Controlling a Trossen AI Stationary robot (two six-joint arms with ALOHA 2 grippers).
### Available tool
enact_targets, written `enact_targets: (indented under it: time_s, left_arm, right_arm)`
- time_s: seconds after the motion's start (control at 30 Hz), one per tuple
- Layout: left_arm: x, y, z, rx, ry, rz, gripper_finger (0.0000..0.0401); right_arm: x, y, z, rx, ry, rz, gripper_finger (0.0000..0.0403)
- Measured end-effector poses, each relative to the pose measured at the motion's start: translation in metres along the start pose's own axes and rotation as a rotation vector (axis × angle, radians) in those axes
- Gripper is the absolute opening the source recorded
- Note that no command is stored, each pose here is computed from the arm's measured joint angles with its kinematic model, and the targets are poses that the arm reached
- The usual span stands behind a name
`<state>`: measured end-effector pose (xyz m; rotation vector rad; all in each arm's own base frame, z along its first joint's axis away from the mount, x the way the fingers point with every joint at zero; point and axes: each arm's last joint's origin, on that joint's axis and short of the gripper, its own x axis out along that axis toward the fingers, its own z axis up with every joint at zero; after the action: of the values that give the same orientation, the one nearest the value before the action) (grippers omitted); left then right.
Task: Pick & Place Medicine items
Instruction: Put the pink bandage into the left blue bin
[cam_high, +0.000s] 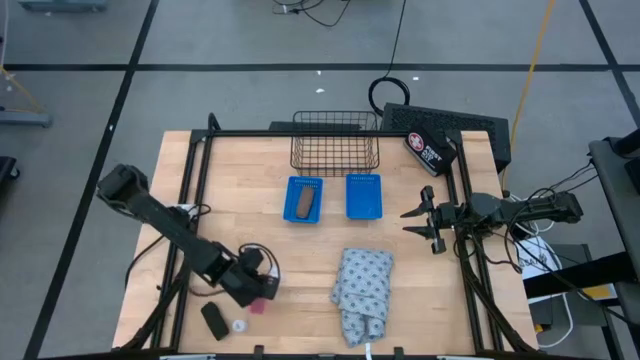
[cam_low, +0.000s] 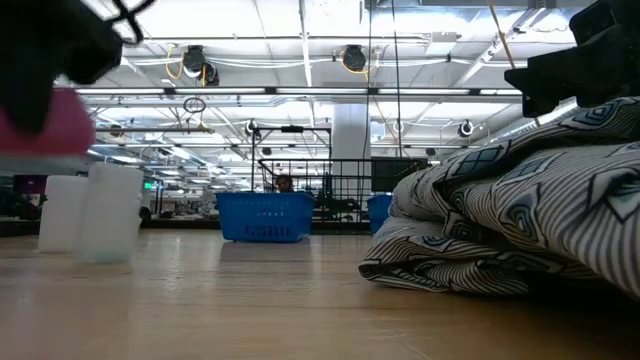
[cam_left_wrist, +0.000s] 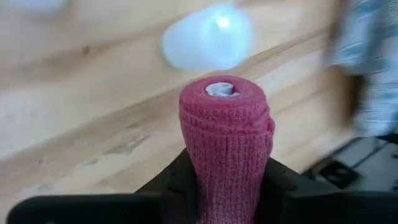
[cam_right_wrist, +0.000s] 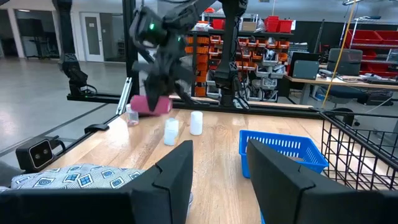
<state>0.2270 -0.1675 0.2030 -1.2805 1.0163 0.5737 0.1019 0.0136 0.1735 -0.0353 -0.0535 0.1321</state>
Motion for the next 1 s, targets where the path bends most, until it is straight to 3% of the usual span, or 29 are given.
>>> enact_targets:
  time_s: [0.2, 0.43, 0.73, 1.0]
  left_arm:
    - [-0.036, -0.010, 0.024, 0.115, -0.167, -0.155, 0.0117]
    - [-0.057, -0.022, 0.069, 0.265, -0.304, -0.235, 0.0119]
    - [-0.059, -0.026, 0.156, 0.369, -0.329, -0.232, 0.0119]
    - [-0.062, -0.005, 0.222, 0.313, -0.406, -0.143, 0.0120]
  right_arm:
    - [0.000, 0.000, 0.000, 0.000, 0.000, 0.000, 0.0139]
    - [0.000, 0.000, 0.000, 0.000, 0.001, 0.000, 0.0139]
    - [0.000, 0.000, 0.000, 0.000, 0.000, 0.000, 0.0139]
    - [0.000, 0.000, 0.000, 0.000, 0.001, 0.000, 0.0139]
